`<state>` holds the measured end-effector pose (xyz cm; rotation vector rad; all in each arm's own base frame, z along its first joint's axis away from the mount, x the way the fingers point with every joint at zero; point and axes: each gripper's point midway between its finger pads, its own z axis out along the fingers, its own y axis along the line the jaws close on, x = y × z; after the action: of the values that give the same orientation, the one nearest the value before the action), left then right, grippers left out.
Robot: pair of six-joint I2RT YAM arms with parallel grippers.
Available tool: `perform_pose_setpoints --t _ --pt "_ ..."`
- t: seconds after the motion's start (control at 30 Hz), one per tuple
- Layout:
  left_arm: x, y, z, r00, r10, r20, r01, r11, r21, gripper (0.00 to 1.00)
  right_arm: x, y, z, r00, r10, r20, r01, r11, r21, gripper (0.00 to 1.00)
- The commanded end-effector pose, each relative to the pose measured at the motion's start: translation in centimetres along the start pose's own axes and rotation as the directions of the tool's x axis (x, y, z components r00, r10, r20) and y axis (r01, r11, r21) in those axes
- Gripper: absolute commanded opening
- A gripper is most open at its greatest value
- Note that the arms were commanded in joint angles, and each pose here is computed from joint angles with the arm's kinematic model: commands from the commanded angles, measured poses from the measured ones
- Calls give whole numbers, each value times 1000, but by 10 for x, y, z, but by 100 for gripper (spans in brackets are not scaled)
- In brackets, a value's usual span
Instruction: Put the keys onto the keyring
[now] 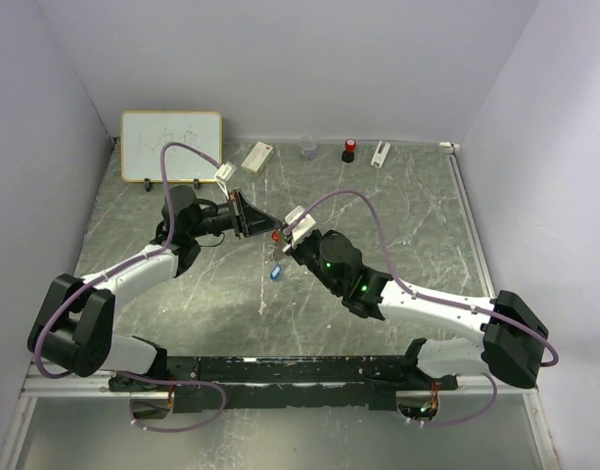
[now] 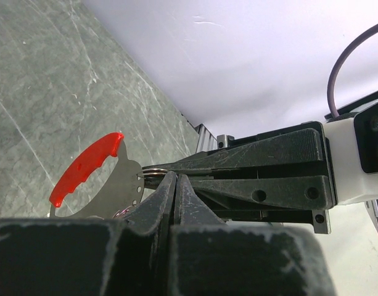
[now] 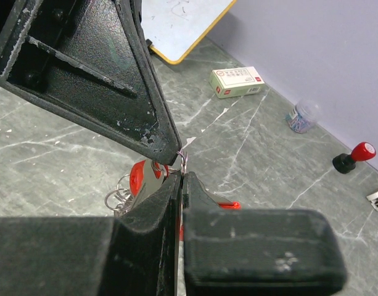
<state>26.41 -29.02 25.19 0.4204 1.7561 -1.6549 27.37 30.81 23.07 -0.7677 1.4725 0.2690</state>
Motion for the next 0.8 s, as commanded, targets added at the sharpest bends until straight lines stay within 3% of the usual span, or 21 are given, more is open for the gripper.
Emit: perform_pose_setpoints --t 0.0,0.03,0.17,0.27,0.77 --pt "-10 -27 1 997 74 -12 -73 995 70 7 -22 -1 3 998 16 55 -16 1000 -2 0" --pt "-10 -27 1 997 75 -13 -74 995 70 7 -22 -2 3 998 18 52 -18 1000 2 0" --pt "-12 -26 2 996 87 -13 -86 994 66 7 -23 -3 3 999 19 48 -20 1000 6 30" --pt "-15 -25 3 994 113 -13 -112 992 53 7 -26 -6 -1 998 28 58 -29 1000 12 43" --pt "-39 -33 2 952 305 28 -305 952 -4 7 -31 -46 -68 989 113 99 -123 987 101 48"
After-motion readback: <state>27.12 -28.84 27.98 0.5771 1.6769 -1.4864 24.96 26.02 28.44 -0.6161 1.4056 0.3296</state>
